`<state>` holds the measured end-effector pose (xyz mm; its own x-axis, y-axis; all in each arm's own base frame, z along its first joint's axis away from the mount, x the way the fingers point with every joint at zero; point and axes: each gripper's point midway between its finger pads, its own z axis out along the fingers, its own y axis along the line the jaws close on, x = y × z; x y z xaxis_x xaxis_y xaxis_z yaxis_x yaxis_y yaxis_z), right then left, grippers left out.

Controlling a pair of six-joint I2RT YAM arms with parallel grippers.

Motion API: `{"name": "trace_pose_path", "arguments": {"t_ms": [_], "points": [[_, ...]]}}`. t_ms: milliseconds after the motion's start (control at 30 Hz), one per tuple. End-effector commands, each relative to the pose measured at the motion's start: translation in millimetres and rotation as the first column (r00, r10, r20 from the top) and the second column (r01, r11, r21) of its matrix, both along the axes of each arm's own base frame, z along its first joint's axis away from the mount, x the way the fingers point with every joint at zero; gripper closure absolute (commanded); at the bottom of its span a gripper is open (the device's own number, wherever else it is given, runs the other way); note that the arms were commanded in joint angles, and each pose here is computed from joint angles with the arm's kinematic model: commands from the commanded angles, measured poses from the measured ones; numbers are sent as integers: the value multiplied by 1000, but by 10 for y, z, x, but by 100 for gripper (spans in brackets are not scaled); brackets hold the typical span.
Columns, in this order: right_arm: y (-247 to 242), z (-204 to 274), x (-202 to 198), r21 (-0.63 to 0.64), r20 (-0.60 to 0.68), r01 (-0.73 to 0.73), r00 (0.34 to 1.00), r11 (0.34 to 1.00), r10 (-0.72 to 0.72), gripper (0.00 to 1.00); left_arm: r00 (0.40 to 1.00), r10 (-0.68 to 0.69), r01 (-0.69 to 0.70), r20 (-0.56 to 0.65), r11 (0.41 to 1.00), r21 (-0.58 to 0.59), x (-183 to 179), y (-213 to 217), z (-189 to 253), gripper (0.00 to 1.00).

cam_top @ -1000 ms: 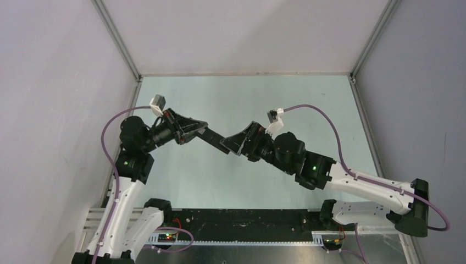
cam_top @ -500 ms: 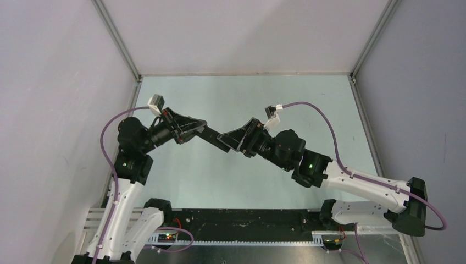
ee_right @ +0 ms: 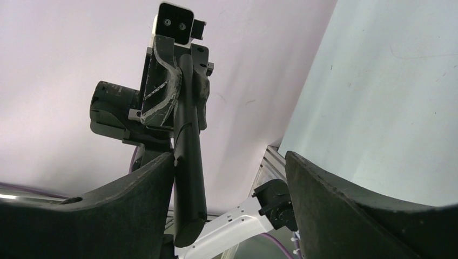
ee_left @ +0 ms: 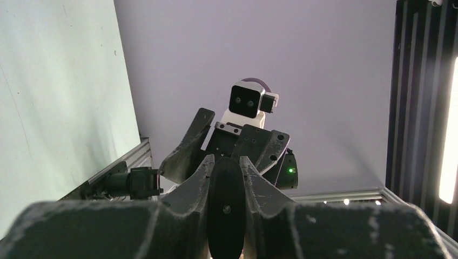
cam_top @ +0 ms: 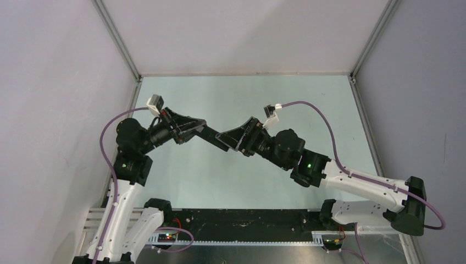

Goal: Load the batteries into the remote control

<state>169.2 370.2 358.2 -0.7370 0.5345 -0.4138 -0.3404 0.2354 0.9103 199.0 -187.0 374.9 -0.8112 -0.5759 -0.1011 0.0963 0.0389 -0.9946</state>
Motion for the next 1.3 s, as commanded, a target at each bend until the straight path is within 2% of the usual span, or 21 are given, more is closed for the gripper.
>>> {"name": "trace_pose_path", "arguments": {"t_ms": [0, 167, 500, 833, 1267], "points": [[-20, 154, 23, 43, 40, 10, 999, 999, -11, 19, 997, -12, 15, 81, 999, -33, -113, -3, 261, 100], [-18, 233, 12, 69, 57, 2, 998, 998, -6, 13, 998, -9, 11, 68, 999, -30, -87, -3, 207, 100], [25, 259, 42, 77, 86, -9, 996, 997, 2, 13, 998, -5, 6, 56, 1000, -30, -75, -1, 153, 100], [131, 282, 36, 62, 155, -58, 987, 996, 48, 29, 997, -11, 13, 71, 999, -38, -122, 1, 238, 100], [207, 224, 90, 76, 124, -51, 991, 996, 41, 48, 998, -2, 5, 60, 999, -50, -129, 11, 242, 100]]}}
